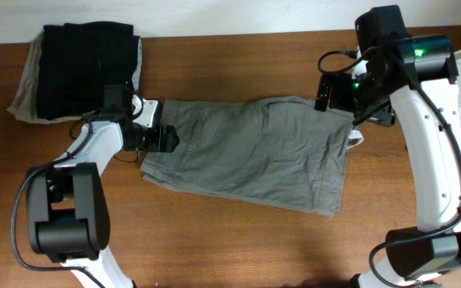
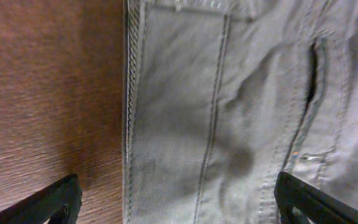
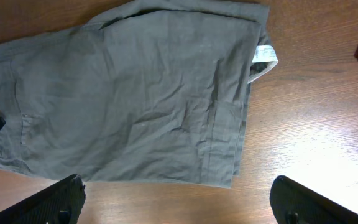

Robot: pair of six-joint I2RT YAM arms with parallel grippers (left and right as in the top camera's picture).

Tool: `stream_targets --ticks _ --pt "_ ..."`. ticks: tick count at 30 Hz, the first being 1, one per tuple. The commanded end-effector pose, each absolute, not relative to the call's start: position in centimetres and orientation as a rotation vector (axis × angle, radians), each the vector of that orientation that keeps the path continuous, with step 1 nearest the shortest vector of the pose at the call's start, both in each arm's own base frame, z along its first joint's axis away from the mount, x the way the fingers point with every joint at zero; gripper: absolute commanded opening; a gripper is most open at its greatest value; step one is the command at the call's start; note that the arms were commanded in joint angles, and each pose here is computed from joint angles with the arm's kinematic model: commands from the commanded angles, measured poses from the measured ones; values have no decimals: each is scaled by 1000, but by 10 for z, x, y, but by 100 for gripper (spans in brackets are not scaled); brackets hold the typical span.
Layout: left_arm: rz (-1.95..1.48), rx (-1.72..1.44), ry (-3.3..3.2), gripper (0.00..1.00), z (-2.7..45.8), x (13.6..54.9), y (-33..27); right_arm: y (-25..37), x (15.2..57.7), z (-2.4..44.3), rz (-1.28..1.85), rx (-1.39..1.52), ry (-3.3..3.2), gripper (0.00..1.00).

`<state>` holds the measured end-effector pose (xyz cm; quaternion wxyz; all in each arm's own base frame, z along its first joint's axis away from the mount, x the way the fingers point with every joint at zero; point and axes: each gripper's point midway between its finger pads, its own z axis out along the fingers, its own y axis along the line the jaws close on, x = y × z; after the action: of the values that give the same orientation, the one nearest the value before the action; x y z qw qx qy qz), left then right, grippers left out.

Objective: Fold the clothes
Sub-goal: 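Grasp the shorts' left end with the left gripper, right holds right end, then fold the left half of the shorts over toward the right gripper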

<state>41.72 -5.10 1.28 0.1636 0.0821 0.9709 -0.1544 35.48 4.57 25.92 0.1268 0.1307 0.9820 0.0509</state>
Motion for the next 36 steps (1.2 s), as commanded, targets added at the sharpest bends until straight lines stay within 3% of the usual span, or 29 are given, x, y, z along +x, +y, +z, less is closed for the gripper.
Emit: stream_targets --ticks 1,3,7,8,10,14,18,25,30,31,36 --pt "-462 254 2828 91 -6 409 -50 41 355 260 127 379 2856 99" --pt "-488 252 2881 77 -17 398 -53 41 355 260 127 379 2856 99" --pt "-594 323 2939 76 -23 377 -73 41 355 260 127 379 2856 99" --pt "-598 332 2953 70 -23 373 -76 41 355 260 127 379 2857 99" --pt "-606 333 2973 39 -23 368 -81 41 355 260 127 379 2857 99" --pt "-653 312 2982 1 -22 364 -89 41 352 257 122 381 2872 99" --pt "-645 286 2990 1 -22 365 -88 40 347 245 109 387 2914 99" --pt "-513 -252 3038 1 -25 372 -29 41 336 192 83 403 3035 98" --pt "-517 -497 3043 1 -24 362 12 56 335 132 200 406 3081 45" --pt "-520 -527 3051 1 -24 358 17 59 335 120 228 405 3083 39" --pt "-533 -586 3091 1 -24 344 22 75 333 77 380 396 3071 34"
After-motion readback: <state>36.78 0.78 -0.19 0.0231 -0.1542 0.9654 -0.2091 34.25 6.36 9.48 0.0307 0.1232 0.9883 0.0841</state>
